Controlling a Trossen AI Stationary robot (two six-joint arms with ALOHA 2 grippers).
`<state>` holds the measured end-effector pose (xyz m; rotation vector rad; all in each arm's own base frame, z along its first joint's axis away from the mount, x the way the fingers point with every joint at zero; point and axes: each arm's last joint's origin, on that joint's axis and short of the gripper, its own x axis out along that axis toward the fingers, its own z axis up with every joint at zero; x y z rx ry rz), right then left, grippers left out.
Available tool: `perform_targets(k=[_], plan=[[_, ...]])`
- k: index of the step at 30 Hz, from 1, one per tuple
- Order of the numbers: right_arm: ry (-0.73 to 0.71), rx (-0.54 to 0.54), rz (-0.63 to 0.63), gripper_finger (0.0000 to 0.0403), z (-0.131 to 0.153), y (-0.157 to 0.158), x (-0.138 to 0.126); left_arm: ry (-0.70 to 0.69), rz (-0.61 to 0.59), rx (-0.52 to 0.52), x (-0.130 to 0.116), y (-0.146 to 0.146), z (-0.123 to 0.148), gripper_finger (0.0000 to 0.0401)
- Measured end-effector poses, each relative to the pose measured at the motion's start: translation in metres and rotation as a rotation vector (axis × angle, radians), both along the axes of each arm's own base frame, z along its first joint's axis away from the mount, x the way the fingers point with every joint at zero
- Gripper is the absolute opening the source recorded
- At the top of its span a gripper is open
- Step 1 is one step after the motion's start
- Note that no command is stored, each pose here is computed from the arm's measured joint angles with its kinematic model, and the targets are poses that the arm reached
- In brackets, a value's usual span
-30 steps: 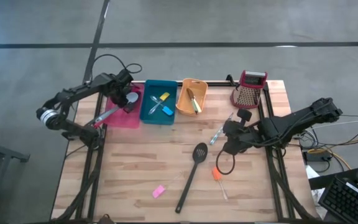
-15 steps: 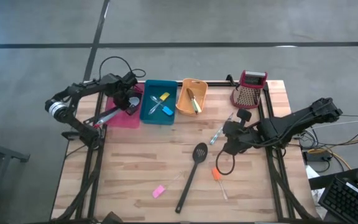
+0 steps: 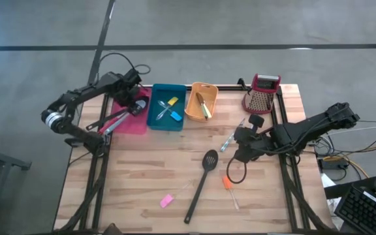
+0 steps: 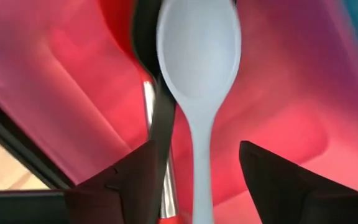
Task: Pick & Place Kitchen Items
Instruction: Put the orange spatula into the blue bin
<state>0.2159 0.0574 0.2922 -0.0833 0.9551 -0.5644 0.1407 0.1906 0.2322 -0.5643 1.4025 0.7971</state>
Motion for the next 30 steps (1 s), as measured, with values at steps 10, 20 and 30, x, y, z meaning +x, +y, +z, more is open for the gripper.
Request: perform_targets(k=[10,20,30], plan=[[-0.011,0.008,-0.001,0.0008,0.000,0.001,0.001,-0.198,0.008,0.197,-0.004,-0.028,0.054,0.0233],[-0.085,0.050,-0.011,0.0008,0.003,0.003,0.007,-0.481,-0.109,0.290,-0.001,-0.090,0.092,0.0234],[-0.046,0.138,-0.005,0.0008,-0.023,0.040,0.009,-0.821,-0.352,0.378,0.036,-0.146,0.105,0.0234]])
